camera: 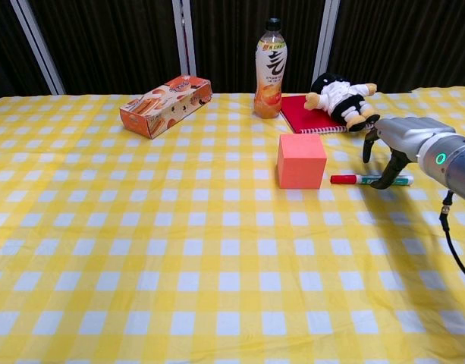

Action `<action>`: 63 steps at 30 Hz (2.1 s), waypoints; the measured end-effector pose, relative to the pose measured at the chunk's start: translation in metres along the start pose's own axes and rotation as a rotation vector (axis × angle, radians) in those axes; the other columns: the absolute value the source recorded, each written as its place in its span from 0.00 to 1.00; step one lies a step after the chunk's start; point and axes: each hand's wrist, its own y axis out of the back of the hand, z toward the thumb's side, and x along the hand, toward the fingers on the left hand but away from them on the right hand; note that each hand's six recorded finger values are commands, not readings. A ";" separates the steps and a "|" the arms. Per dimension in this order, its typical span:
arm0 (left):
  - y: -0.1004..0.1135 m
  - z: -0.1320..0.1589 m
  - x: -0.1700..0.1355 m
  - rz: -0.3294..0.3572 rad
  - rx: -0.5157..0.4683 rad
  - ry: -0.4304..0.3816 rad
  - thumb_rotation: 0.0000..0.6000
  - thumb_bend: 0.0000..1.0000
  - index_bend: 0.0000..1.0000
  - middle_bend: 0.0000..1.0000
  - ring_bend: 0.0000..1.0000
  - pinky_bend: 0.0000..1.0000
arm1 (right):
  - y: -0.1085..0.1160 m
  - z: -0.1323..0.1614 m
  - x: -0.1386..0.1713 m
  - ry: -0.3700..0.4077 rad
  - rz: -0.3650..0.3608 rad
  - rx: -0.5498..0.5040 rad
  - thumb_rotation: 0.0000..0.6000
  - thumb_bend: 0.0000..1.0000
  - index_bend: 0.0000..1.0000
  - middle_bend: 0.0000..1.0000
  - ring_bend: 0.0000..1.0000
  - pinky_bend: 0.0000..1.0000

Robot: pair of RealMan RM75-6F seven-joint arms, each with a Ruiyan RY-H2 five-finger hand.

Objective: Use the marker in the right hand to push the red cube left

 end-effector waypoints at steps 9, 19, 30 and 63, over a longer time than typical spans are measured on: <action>0.000 0.000 0.001 -0.008 -0.008 -0.002 1.00 0.00 0.00 0.00 0.00 0.00 | -0.005 0.003 -0.012 -0.005 0.008 0.007 1.00 0.31 0.44 0.16 0.00 0.00; 0.000 0.000 0.001 -0.011 -0.016 -0.001 1.00 0.00 0.00 0.00 0.00 0.00 | -0.012 0.001 -0.015 -0.014 0.019 0.011 1.00 0.44 0.54 0.19 0.00 0.00; 0.001 0.000 0.001 -0.009 -0.020 -0.002 1.00 0.00 0.00 0.00 0.00 0.00 | -0.017 0.003 -0.012 -0.001 0.021 0.009 1.00 0.55 0.60 0.20 0.00 0.00; 0.003 0.002 -0.001 0.002 -0.025 -0.012 1.00 0.00 0.00 0.00 0.00 0.00 | 0.030 -0.017 0.005 -0.010 -0.063 -0.001 1.00 0.55 0.60 0.20 0.00 0.00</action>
